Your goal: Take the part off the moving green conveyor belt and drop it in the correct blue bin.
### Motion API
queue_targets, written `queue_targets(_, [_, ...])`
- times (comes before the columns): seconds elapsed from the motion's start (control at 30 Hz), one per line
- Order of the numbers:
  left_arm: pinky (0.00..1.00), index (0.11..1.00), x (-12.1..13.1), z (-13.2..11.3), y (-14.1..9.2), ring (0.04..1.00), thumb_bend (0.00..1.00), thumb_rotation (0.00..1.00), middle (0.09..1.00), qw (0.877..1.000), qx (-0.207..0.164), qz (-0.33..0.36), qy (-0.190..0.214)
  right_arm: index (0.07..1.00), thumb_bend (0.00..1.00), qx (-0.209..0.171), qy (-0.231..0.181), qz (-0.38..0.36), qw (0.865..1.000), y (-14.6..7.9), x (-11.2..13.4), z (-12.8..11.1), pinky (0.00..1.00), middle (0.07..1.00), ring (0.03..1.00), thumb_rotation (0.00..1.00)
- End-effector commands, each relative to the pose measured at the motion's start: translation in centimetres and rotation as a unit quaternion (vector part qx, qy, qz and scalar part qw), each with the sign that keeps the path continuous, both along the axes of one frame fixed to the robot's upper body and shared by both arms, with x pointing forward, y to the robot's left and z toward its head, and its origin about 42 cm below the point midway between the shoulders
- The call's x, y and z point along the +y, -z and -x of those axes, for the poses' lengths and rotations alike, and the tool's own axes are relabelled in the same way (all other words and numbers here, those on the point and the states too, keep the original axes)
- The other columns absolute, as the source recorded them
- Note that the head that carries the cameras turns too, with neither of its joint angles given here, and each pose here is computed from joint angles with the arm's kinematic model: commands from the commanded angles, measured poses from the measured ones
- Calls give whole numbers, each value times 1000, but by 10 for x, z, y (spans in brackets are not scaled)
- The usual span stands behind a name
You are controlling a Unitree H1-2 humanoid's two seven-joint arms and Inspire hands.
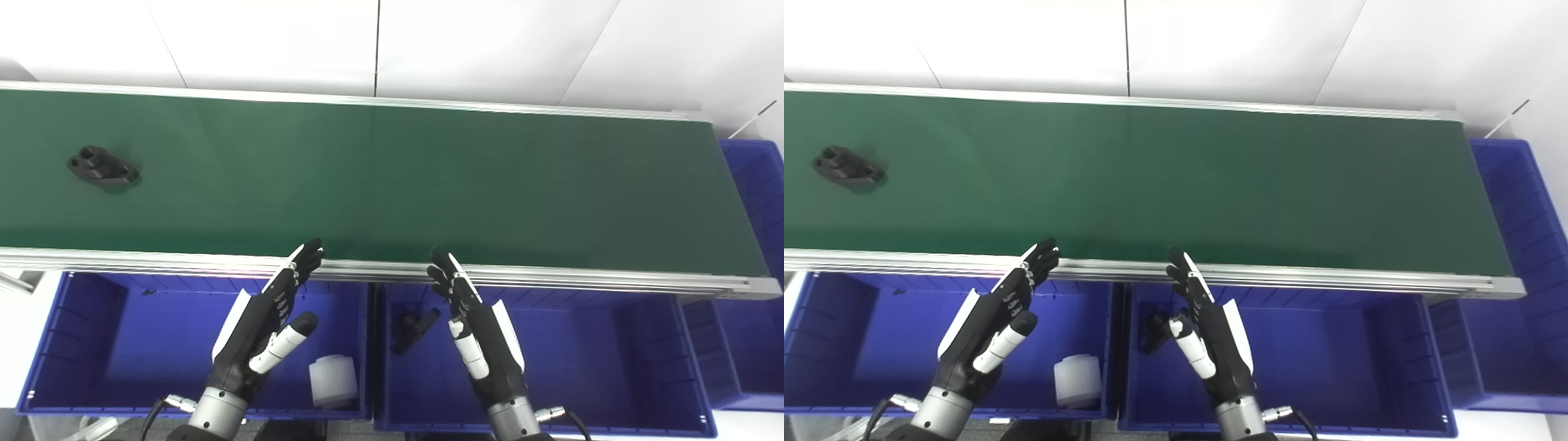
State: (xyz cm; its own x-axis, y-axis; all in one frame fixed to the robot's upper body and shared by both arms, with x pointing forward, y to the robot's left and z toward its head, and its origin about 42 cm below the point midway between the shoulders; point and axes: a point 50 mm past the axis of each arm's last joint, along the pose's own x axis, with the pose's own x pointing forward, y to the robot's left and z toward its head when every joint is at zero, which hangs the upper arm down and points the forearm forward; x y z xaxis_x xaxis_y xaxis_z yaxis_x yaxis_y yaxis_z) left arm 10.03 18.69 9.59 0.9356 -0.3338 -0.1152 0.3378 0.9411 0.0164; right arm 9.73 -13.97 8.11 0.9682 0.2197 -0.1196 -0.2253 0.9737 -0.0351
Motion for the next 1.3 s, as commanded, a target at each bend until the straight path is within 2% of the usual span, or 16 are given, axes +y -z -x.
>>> queue_targets(0.0, [995, 935, 0, -1, -7, 953, 705, 788, 935, 1000, -16, 7, 8, 954, 880, -4, -6, -5, 1000, -4, 3, -2, 926, 958, 936, 1000])
queue_targets(0.23, [976, 933, -1, -1, -7, 945, 694, 791, 931, 1000, -25, 1, 7, 955, 877, -7, -7, -2, 1000, -4, 3, -1, 922, 958, 934, 1000])
queue_targets(1.07, [976, 932, 1, -1, -7, 946, 728, 795, 932, 1000, -21, 1, 4, 954, 872, -8, -6, -2, 1000, -5, 5, -2, 921, 957, 933, 1000])
queue_targets(1.27, [984, 934, 1, -1, -7, 948, 708, 788, 933, 1000, -18, 5, 4, 955, 870, -9, -7, 1, 1000, -4, 5, -2, 913, 956, 929, 1000])
